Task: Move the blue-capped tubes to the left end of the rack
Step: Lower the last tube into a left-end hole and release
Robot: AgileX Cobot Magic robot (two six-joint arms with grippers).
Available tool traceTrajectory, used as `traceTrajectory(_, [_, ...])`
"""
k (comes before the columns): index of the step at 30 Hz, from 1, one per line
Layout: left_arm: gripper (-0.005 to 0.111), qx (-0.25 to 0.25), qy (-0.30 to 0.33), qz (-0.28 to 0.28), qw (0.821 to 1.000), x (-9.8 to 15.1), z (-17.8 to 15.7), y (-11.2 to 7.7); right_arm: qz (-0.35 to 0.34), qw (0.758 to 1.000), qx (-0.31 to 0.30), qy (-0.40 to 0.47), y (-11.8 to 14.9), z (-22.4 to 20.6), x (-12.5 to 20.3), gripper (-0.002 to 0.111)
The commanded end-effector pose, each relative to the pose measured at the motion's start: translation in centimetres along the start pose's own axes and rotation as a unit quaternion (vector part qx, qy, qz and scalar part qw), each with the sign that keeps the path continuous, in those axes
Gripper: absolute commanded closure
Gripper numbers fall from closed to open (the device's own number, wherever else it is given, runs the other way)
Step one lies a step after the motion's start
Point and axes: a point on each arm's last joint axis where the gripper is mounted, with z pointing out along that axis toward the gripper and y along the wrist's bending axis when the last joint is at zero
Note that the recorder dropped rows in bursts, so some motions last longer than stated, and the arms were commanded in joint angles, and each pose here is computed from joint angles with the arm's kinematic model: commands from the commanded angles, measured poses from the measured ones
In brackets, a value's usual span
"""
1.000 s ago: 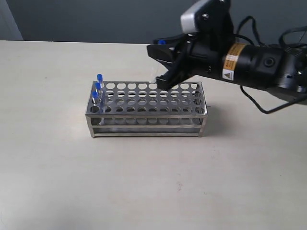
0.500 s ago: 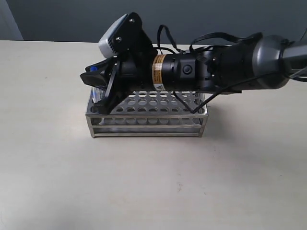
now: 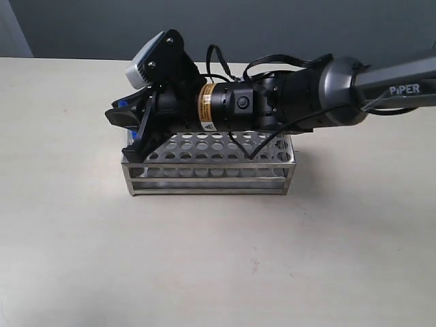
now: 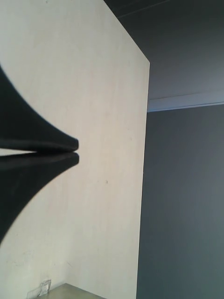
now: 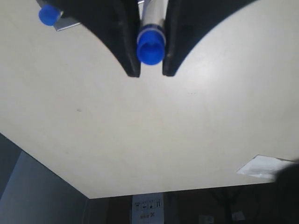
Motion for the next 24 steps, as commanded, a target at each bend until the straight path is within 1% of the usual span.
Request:
traceTrajectory(1, [0.106,0.004,0.000,-0.002,1.000,0.1,0.0,0.0,0.004,1.000,-0.003,0.007,-0.2,0.8,0.8,0.108])
traceTrajectory(8, [0.106,0.004,0.000,-0.002,1.000,0.1,0.0,0.0,0.003,1.000,-0.004,0.028,-0.2,1.3,2.1,0.108])
traceTrajectory(10, [0.106,0.004,0.000,-0.002,1.000,0.1,0.0,0.0,0.003,1.000,-0.006,0.028,-0.2,1.3,2.2,0.105])
traceTrajectory(11, [0.106,0.004,0.000,-0.002,1.000,0.1,0.0,0.0,0.001,1.000,-0.008,0.029,-0.2,1.3,2.2,0.102])
traceTrajectory(12, [0.106,0.004,0.000,-0.002,1.000,0.1,0.0,0.0,-0.001,0.999,-0.010,0.031,-0.2,1.3,2.3,0.097])
traceTrajectory(16, [0.106,0.004,0.000,-0.002,1.000,0.1,0.0,0.0,0.003,0.999,-0.015,0.035,-0.1,1.3,2.3,0.070])
traceTrajectory(17, [0.106,0.004,0.000,-0.002,1.000,0.1,0.0,0.0,0.003,0.999,-0.015,0.035,-0.1,1.3,2.3,0.065])
traceTrajectory(19, [0.106,0.004,0.000,-0.002,1.000,0.1,0.0,0.0,0.002,0.999,-0.015,0.034,-0.1,1.3,2.2,0.060])
traceTrajectory(21, [0.106,0.004,0.000,-0.002,1.000,0.1,0.0,0.0,-0.002,1.000,-0.014,0.028,0.0,1.0,1.6,0.060])
traceTrajectory(22, [0.106,0.004,0.000,-0.002,1.000,0.1,0.0,0.0,0.000,1.000,-0.008,0.023,-0.2,0.7,1.0,0.063])
traceTrajectory(23, [0.106,0.004,0.000,-0.002,1.000,0.1,0.0,0.0,0.006,1.000,0.001,0.019,-0.4,0.2,0.3,0.070])
traceTrajectory(24, [0.106,0.004,0.000,-0.002,1.000,0.1,0.0,0.0,0.008,1.000,0.013,0.011,-0.7,-0.5,-0.9,0.082])
